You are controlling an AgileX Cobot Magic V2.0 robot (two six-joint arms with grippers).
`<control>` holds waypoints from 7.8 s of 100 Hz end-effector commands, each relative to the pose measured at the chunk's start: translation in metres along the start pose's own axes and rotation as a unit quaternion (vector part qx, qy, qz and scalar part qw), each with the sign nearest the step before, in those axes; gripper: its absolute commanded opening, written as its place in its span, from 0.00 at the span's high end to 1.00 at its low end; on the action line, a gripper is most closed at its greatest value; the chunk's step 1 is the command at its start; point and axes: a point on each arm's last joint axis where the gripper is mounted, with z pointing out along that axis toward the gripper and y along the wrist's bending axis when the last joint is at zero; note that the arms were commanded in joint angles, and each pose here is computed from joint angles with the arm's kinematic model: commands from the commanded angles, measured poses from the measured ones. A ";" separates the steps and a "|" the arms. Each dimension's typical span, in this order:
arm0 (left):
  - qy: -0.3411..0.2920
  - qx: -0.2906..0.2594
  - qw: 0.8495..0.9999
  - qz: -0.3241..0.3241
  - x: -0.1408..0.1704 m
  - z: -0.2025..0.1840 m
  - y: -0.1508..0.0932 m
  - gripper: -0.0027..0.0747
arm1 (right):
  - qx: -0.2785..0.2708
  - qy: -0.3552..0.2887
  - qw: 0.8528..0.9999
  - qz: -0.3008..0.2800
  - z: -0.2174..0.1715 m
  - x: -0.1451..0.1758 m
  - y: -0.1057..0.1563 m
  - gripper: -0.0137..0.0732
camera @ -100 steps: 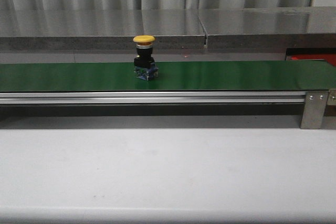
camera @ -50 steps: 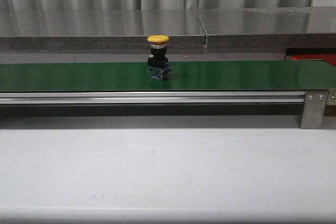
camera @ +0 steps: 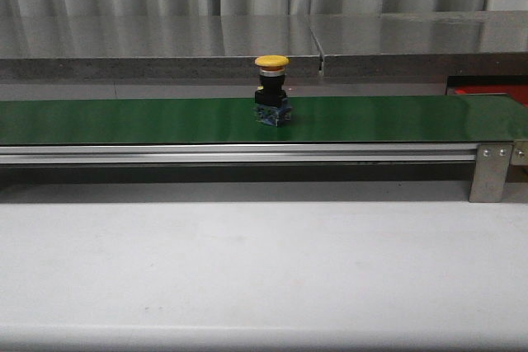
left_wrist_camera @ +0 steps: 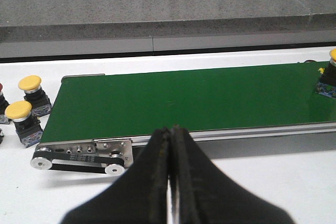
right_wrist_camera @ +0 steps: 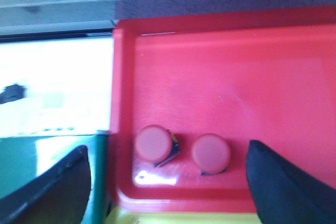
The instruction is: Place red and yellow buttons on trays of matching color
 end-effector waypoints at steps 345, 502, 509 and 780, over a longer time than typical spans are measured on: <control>-0.051 -0.007 0.999 -0.007 -0.015 -0.004 0.002 0.99 | 0.093 -0.003 0.985 0.143 0.008 0.114 -0.044 0.66; -0.051 -0.007 0.999 -0.007 -0.015 -0.004 0.002 0.99 | 0.049 -0.188 0.981 0.003 -0.082 0.063 0.067 0.22; -0.051 -0.007 0.999 -0.007 -0.015 -0.004 0.002 0.99 | 0.028 -0.200 0.979 -0.023 -0.094 0.066 0.089 0.22; 0.079 -0.117 0.978 -0.154 -0.083 0.071 0.082 0.10 | -0.098 -0.221 0.964 -0.108 -0.158 0.234 0.157 0.98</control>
